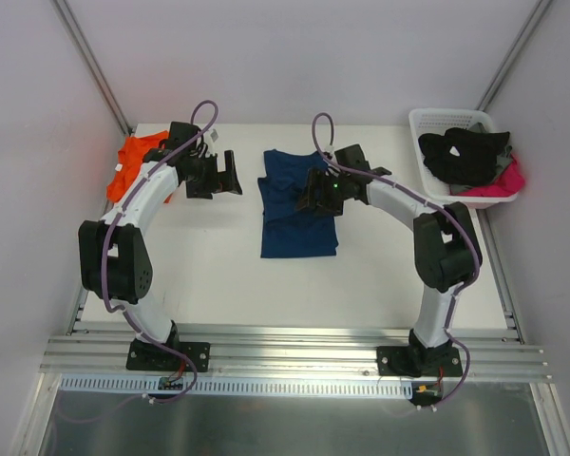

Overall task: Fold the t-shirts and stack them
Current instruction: Fold the tshirt

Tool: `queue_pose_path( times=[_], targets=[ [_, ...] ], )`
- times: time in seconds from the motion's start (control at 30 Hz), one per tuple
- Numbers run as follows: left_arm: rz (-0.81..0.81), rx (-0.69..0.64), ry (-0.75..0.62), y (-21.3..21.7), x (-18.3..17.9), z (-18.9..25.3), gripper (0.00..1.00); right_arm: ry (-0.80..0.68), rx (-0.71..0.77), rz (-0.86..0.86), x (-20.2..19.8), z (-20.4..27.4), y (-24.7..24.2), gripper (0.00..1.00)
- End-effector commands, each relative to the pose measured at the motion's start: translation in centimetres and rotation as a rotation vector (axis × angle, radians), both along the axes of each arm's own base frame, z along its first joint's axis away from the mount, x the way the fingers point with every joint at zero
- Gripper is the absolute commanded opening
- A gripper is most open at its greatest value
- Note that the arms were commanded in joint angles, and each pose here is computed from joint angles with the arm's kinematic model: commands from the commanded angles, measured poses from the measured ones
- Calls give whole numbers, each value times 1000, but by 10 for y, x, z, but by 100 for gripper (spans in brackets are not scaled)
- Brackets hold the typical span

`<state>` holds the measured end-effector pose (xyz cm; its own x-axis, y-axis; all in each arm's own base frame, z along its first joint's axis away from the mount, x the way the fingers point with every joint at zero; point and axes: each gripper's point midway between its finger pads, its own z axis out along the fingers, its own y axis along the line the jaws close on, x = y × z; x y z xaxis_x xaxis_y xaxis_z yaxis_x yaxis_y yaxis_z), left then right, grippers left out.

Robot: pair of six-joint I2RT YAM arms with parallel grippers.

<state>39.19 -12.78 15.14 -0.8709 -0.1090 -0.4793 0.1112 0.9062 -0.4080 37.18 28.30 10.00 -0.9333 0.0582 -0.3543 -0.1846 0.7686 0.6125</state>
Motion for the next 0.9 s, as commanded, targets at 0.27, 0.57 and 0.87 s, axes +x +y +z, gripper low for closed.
queue_pose_path(
  times=[0.27, 0.57, 0.87],
  targets=[
    [9, 13, -64, 7, 2, 22, 99, -8, -57, 32, 10, -24, -4, 74],
    [11, 32, -68, 11, -4, 21, 99, -89, -73, 14, 59, -20, 3, 74],
    [9, 37, -69, 11, -2, 20, 99, -174, -22, -33, 94, 12, 11, 74]
  ],
)
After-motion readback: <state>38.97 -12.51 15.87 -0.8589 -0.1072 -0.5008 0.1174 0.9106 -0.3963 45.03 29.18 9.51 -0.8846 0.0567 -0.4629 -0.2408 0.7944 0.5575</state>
